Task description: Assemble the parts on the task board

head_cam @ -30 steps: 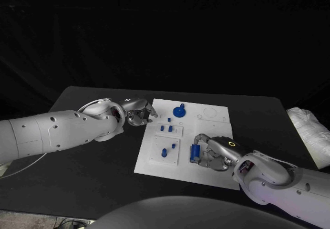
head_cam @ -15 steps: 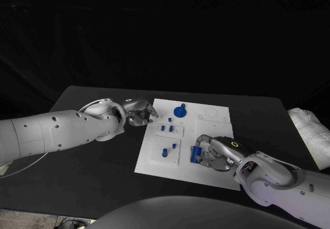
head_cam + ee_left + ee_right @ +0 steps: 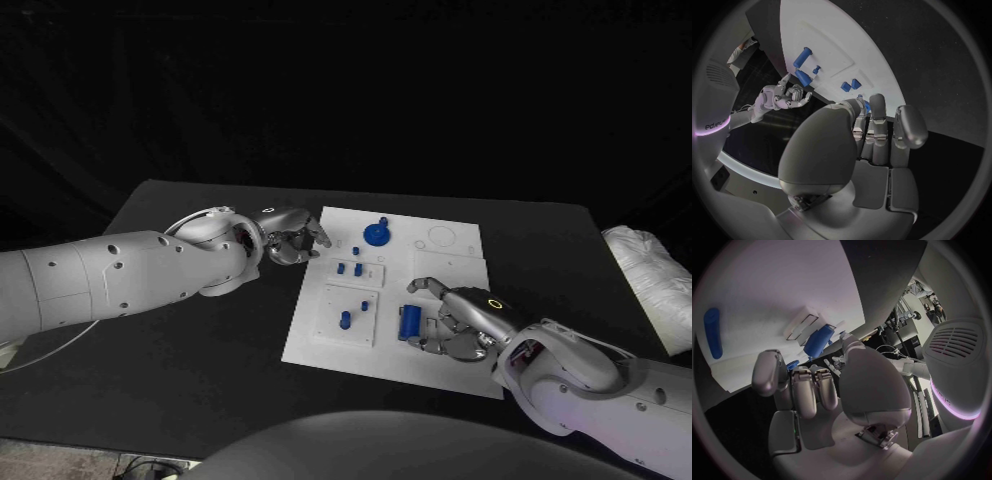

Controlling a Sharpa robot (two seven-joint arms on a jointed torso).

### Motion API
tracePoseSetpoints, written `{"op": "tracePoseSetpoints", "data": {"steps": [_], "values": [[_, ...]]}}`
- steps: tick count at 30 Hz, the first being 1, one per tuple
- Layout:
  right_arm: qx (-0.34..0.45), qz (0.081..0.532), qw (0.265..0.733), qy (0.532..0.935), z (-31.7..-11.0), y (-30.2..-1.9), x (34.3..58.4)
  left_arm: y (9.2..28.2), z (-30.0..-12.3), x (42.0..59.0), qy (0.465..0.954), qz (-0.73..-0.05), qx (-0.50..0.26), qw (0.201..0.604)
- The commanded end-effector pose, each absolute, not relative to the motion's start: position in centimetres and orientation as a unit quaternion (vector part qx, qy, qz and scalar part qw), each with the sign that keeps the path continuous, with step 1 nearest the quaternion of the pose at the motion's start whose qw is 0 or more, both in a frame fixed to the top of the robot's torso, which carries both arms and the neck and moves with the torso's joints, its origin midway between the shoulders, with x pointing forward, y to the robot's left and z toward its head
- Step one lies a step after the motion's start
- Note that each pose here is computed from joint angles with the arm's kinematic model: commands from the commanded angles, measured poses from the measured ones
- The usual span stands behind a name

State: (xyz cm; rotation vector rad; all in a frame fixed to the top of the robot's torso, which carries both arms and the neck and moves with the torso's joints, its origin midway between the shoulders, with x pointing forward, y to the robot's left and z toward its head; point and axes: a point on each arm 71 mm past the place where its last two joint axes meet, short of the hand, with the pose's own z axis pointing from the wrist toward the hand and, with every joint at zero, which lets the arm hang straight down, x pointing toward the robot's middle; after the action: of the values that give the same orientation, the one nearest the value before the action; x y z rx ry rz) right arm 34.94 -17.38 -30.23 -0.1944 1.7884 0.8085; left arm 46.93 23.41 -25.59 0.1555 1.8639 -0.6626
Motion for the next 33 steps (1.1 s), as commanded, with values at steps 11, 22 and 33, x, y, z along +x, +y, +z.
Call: {"op": "tracePoseSetpoints", "data": {"steps": [11, 22, 33], "values": [[-0.099, 0.326, 0.536, 0.772, -30.58, -17.03, 34.7, 23.42, -25.71, 46.83, 0.793, -0.278, 0.064, 0.538], [-0.104, 0.321, 0.53, 0.778, -30.86, -16.88, 34.84, 23.42, -25.77, 46.82, 0.795, -0.277, 0.064, 0.535], [-0.104, 0.321, 0.53, 0.778, -30.89, -16.8, 34.87, 23.41, -25.88, 46.78, 0.8, -0.274, 0.065, 0.529]]}}
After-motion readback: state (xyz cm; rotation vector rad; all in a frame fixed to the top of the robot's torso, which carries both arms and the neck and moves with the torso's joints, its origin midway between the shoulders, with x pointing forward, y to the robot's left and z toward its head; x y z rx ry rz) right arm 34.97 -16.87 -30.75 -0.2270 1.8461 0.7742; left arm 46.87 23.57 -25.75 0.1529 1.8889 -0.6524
